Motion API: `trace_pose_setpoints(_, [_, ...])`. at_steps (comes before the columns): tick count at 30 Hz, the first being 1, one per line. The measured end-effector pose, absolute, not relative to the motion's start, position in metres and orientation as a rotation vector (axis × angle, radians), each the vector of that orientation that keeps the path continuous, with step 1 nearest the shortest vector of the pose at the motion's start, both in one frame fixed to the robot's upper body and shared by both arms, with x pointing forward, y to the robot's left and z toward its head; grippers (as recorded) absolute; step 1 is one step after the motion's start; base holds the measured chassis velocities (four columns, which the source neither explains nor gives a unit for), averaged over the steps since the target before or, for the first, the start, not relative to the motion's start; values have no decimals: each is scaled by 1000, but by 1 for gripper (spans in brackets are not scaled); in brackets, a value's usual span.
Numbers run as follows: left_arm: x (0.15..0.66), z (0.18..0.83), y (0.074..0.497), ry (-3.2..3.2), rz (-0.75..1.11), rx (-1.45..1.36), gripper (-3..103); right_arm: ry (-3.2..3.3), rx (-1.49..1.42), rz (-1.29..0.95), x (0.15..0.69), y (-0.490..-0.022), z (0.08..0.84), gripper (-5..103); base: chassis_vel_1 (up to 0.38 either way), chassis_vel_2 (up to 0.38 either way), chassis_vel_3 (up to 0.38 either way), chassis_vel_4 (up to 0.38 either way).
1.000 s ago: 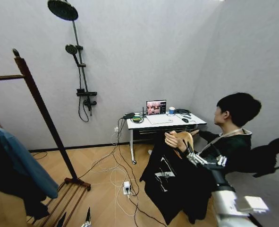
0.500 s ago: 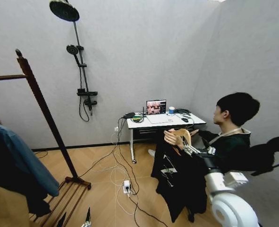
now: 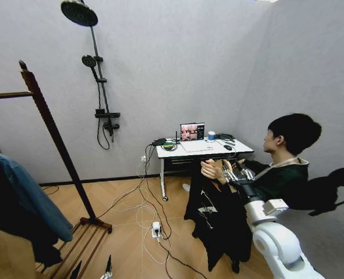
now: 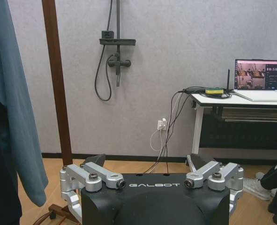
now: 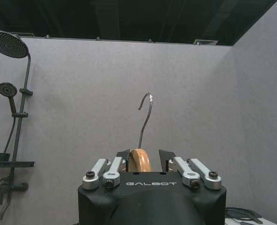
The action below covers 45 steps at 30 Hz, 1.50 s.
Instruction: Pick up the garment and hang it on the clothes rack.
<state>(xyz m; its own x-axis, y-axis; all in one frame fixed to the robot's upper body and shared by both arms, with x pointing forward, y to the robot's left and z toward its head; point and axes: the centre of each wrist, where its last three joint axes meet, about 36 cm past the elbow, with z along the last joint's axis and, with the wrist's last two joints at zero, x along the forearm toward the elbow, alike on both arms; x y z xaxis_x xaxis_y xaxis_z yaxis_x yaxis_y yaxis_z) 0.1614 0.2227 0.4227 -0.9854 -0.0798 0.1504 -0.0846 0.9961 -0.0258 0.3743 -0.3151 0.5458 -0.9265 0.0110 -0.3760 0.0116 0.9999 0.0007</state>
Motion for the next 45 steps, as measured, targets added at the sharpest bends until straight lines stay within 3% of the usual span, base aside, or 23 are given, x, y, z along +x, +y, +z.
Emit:
trace_pose_setpoints(3, [161, 423, 223, -2989, 48, 124, 100, 2740, 26, -8, 375, -315, 544, 32, 0, 0, 0, 0])
trace_pose_setpoints(5, [161, 423, 223, -2989, 48, 124, 100, 2718, 43, -24, 376, -315, 540, 21, 0, 0, 0, 0])
trace_pose_setpoints(8, [161, 423, 223, -2989, 48, 124, 100, 2687, 64, -50, 378, -316, 537, 16, 0, 0, 0, 0])
trace_pose_setpoints(9, [161, 423, 223, -2989, 48, 124, 100, 2654, 88, -88, 380, -317, 534, 10, 0, 0, 0, 0])
trace_pose_setpoints(23, [161, 423, 223, -2989, 48, 124, 100, 2554, 135, -193, 379, -316, 536, 9, 0, 0, 0, 0])
trace_pose_setpoints(35, [161, 423, 223, -2989, 48, 124, 100, 2616, -175, 92, 378, -293, 519, 9, 0, 0, 0, 0])
trace_pose_setpoints(45, [161, 423, 223, -2989, 48, 124, 100, 2624, -246, 92, 375, -286, 518, 9, 0, 0, 0, 0])
